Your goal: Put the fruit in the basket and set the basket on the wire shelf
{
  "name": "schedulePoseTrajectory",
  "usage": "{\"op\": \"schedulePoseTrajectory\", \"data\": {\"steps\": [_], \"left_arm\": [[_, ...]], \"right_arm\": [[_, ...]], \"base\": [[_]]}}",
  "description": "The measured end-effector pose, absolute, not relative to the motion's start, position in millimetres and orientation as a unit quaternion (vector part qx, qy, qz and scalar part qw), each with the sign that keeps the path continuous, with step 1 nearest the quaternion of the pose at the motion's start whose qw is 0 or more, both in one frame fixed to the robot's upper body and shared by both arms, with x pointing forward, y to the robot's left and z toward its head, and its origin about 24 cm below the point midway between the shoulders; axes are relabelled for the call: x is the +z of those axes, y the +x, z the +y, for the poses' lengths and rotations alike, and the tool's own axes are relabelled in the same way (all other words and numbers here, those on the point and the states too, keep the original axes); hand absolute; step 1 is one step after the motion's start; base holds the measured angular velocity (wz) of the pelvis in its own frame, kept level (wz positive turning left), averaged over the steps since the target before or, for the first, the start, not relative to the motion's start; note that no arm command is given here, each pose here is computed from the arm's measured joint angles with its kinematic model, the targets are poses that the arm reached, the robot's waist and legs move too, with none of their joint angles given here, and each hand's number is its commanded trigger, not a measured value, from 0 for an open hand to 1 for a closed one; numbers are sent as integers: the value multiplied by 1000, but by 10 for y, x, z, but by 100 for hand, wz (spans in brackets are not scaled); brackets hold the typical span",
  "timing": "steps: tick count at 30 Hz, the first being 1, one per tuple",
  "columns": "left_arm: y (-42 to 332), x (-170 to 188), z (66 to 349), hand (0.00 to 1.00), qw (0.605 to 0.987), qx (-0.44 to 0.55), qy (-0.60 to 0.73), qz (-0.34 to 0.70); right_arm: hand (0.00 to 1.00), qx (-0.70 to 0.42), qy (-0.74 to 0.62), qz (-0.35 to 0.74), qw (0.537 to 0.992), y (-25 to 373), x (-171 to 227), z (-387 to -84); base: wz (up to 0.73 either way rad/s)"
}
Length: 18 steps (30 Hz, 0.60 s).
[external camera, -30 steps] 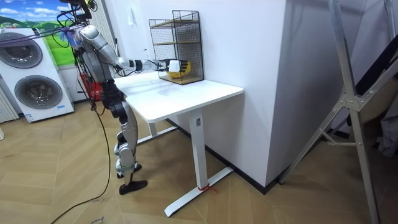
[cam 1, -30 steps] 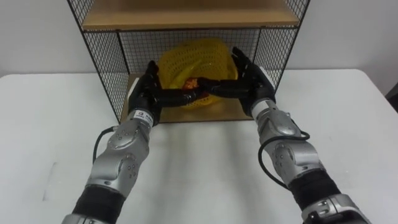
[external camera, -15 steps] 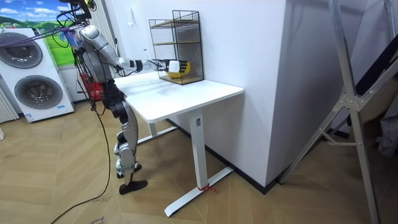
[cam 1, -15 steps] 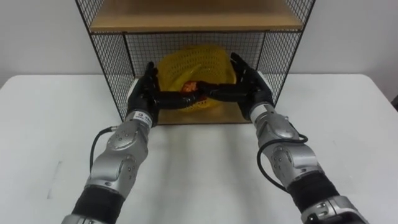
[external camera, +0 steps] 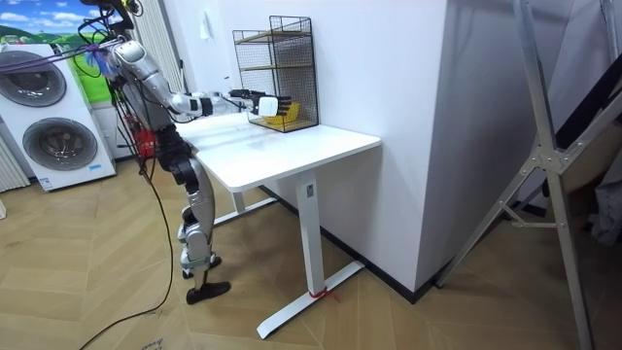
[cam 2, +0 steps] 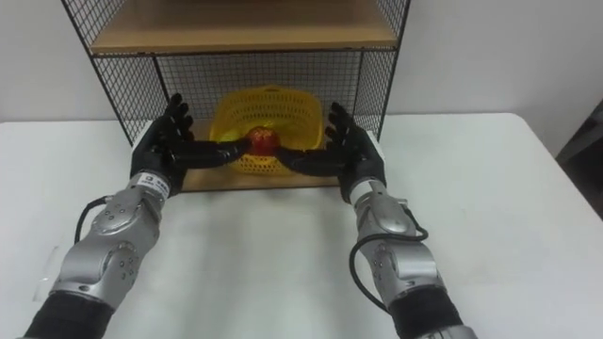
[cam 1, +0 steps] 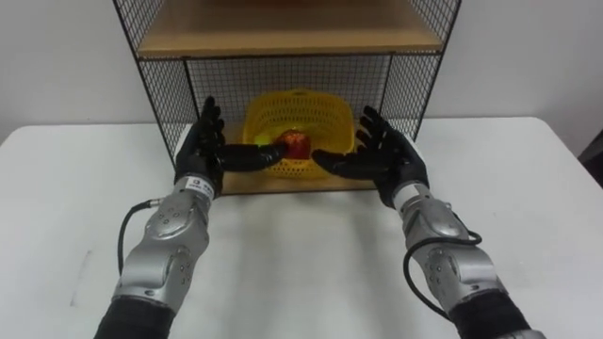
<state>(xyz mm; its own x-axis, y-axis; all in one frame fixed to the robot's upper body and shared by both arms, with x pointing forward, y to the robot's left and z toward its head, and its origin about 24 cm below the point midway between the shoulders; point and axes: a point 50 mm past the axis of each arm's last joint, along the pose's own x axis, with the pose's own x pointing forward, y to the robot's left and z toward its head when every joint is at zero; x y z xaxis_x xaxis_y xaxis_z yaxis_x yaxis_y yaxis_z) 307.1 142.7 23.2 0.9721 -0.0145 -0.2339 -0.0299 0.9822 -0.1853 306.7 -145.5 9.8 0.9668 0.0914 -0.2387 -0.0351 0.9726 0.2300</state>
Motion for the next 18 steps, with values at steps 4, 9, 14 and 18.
{"op": "schedulePoseTrajectory", "data": {"steps": [4, 9, 14, 18], "left_arm": [[3072, 238, 1424, 0, 989, 3, -95, 117], [3040, 272, 1413, 0, 989, 1, -100, 106], [3013, 249, 1388, 0, 988, 0, -105, 110], [3015, 272, 1373, 0, 989, -3, -107, 105]], "right_arm": [[0, 29, 107, 123, 986, 3067, 102, -1470], [0, 30, 103, 124, 986, 3041, 90, -1472], [0, 35, 105, 109, 988, 2989, 146, -1467], [0, 37, 106, 104, 988, 2988, 167, -1463]], "base": [[0], [0], [0], [0]]}}
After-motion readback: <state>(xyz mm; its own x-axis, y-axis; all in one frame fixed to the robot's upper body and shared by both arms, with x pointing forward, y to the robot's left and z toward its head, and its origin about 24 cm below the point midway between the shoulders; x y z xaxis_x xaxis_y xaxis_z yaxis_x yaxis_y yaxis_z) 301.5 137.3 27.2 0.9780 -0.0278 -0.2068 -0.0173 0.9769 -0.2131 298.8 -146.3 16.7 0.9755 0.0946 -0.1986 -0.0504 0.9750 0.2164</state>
